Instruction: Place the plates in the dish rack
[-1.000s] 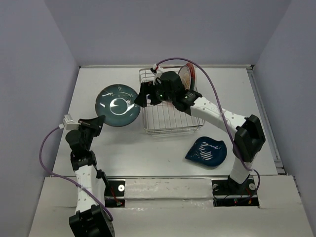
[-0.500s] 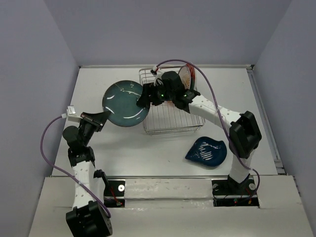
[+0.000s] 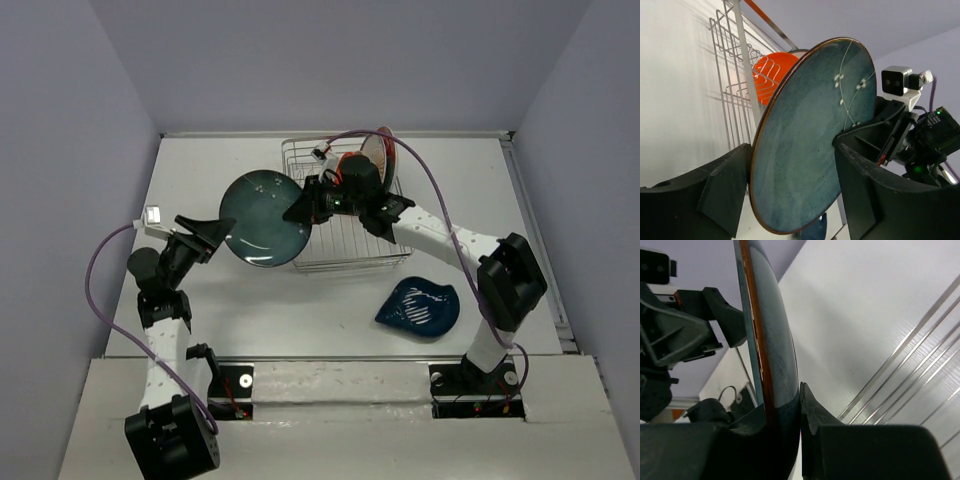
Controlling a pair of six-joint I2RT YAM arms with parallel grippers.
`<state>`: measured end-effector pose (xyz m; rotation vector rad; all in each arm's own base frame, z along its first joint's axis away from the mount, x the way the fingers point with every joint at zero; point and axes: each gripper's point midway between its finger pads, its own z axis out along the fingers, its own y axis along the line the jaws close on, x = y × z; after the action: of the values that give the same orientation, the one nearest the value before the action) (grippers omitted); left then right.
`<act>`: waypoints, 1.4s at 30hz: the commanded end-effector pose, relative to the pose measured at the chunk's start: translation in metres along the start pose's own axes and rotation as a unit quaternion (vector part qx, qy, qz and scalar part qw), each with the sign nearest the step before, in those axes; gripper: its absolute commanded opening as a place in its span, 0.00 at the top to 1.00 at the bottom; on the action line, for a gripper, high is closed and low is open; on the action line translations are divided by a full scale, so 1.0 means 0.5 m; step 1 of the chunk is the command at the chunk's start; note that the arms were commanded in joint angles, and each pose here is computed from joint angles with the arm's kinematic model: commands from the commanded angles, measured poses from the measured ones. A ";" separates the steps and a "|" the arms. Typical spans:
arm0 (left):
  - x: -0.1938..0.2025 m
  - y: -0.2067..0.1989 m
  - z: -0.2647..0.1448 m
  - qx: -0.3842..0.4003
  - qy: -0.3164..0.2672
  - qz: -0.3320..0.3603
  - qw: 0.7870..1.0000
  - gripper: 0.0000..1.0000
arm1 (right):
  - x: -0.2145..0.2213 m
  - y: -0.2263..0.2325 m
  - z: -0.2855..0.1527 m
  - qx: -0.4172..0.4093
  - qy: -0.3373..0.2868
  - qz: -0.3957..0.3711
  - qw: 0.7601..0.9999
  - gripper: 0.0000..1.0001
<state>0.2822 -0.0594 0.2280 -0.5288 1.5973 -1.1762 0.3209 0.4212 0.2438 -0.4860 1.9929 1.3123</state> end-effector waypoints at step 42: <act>0.078 -0.129 0.017 -0.014 0.059 0.308 0.949 0.01 | -0.343 -0.305 -0.183 0.541 -0.220 -0.120 0.803 0.93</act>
<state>0.2615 -0.1170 0.2505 -0.0045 1.7534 -0.7042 0.4941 0.2444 0.2518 0.0053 1.9369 -0.1891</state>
